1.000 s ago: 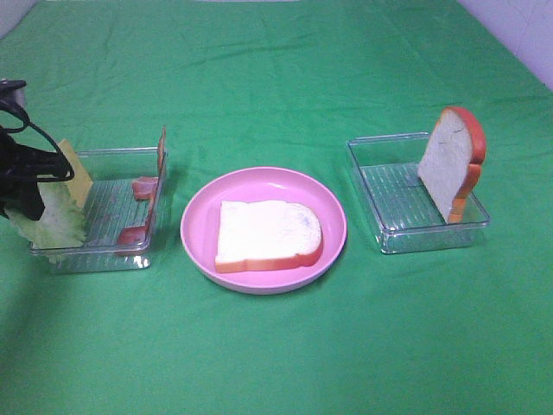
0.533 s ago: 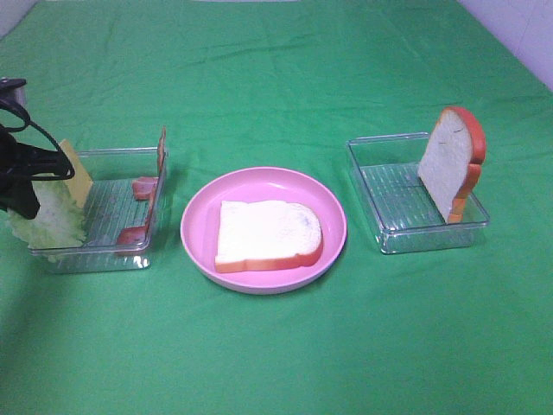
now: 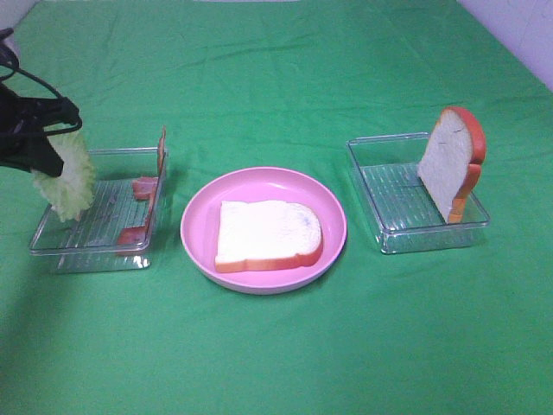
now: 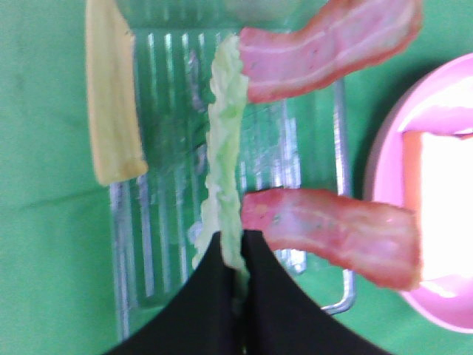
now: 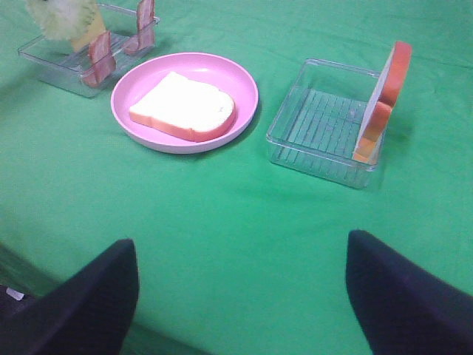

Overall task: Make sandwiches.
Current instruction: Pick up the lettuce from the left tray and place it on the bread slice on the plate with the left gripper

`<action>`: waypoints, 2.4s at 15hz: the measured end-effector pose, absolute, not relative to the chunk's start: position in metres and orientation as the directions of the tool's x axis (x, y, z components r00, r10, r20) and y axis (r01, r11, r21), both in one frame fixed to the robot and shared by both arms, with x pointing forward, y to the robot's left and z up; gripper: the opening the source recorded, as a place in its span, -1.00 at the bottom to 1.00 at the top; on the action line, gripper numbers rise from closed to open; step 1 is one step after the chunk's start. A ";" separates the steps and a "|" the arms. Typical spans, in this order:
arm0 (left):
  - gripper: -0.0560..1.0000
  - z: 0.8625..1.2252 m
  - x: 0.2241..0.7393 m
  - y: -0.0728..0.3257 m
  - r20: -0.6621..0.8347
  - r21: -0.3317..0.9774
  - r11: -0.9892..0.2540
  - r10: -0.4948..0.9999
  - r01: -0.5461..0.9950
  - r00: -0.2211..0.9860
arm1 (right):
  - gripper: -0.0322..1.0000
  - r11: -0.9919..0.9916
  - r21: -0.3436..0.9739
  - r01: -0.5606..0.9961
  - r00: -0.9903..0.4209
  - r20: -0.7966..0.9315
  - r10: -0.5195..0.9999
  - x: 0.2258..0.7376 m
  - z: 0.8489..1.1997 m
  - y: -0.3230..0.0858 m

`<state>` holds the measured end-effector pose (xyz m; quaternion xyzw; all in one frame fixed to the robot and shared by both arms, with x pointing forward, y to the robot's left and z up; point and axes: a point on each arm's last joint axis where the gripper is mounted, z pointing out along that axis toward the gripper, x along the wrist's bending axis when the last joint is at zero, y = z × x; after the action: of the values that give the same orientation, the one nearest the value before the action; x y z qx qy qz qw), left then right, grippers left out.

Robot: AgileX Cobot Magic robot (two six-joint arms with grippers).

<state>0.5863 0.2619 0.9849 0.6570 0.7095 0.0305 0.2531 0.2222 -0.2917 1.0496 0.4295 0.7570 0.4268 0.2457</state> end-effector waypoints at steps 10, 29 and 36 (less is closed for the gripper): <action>-0.88 1.031 0.591 0.211 -0.702 0.512 0.272 0.680 0.815 0.214 | 0.50 0.267 0.857 0.441 -0.510 -0.005 0.860 0.222 1.050 -0.292; -0.88 0.906 0.586 0.082 -0.671 0.418 -0.048 0.657 0.907 0.344 | 0.50 0.267 0.857 0.441 -0.510 -0.005 0.860 0.222 1.050 -0.292; -0.88 0.921 0.591 0.073 -0.778 0.363 0.053 0.566 0.930 0.271 | 0.50 0.267 0.857 0.441 -0.510 -0.005 0.860 0.222 1.050 -0.292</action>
<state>0.5909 0.0735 0.9209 0.6579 0.5687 -0.2021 0.4504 0.2222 -0.2917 1.0496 0.4295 0.7570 0.4268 0.2457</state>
